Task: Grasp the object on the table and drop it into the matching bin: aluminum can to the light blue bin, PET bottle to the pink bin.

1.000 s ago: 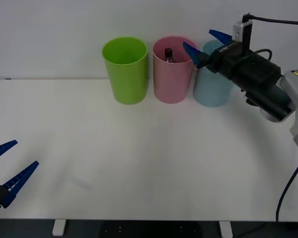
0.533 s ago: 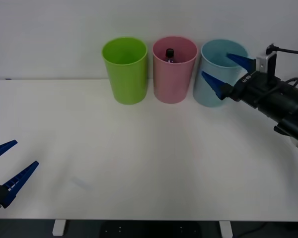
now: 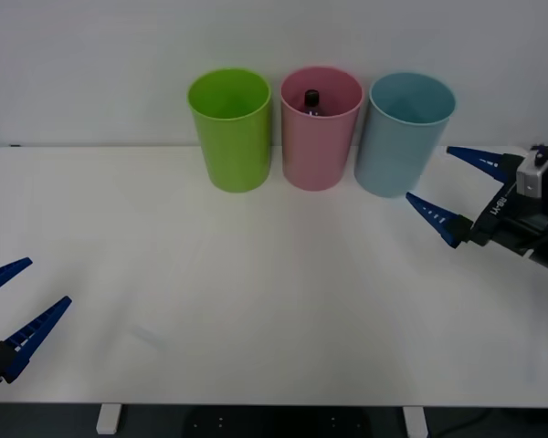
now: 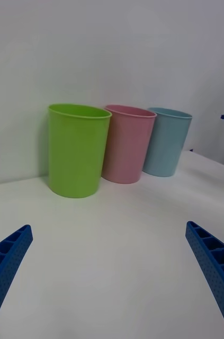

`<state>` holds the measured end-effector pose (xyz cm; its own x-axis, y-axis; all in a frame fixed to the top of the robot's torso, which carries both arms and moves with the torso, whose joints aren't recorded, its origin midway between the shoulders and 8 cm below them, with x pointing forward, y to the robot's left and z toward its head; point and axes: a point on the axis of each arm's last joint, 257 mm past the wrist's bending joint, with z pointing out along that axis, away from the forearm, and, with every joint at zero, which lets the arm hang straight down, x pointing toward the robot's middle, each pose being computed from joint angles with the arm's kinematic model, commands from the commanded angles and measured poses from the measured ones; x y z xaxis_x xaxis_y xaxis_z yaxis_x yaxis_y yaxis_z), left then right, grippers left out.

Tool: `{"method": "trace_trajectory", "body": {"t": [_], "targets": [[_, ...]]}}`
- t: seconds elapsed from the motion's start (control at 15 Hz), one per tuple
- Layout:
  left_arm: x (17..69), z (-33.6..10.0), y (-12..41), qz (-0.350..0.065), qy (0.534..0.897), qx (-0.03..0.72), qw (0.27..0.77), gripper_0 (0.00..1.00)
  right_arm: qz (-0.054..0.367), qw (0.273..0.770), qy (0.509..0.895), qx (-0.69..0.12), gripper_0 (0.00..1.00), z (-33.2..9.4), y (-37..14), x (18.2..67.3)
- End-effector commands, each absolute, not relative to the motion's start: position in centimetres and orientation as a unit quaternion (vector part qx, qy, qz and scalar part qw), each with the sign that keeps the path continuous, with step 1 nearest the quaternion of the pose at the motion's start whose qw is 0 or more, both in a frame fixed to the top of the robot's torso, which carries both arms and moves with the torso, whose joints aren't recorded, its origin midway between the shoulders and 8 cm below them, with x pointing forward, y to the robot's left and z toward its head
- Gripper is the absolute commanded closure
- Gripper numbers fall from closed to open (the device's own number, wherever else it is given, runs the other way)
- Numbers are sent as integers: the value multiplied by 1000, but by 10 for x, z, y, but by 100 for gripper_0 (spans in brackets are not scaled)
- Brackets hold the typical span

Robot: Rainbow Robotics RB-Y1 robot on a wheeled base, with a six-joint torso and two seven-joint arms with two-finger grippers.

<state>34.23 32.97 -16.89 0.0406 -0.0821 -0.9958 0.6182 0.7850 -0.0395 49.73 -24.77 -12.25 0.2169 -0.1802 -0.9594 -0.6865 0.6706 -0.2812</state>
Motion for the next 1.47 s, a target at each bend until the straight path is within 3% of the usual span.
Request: {"method": "trace_trajectory", "body": {"t": [0.07, 0.67, 1.47], "targets": [[342, -169, 330, -253, 645, 208, 691, 0, 202, 680, 601, -368, 0, -137, -260, 470], [342, -169, 330, -253, 645, 208, 691, 0, 216, 665, 627, -342, 0, -172, -274, 409], [342, -169, 330, -253, 645, 208, 691, 0, 222, 647, 639, -351, 0, -191, -277, 377]]}}
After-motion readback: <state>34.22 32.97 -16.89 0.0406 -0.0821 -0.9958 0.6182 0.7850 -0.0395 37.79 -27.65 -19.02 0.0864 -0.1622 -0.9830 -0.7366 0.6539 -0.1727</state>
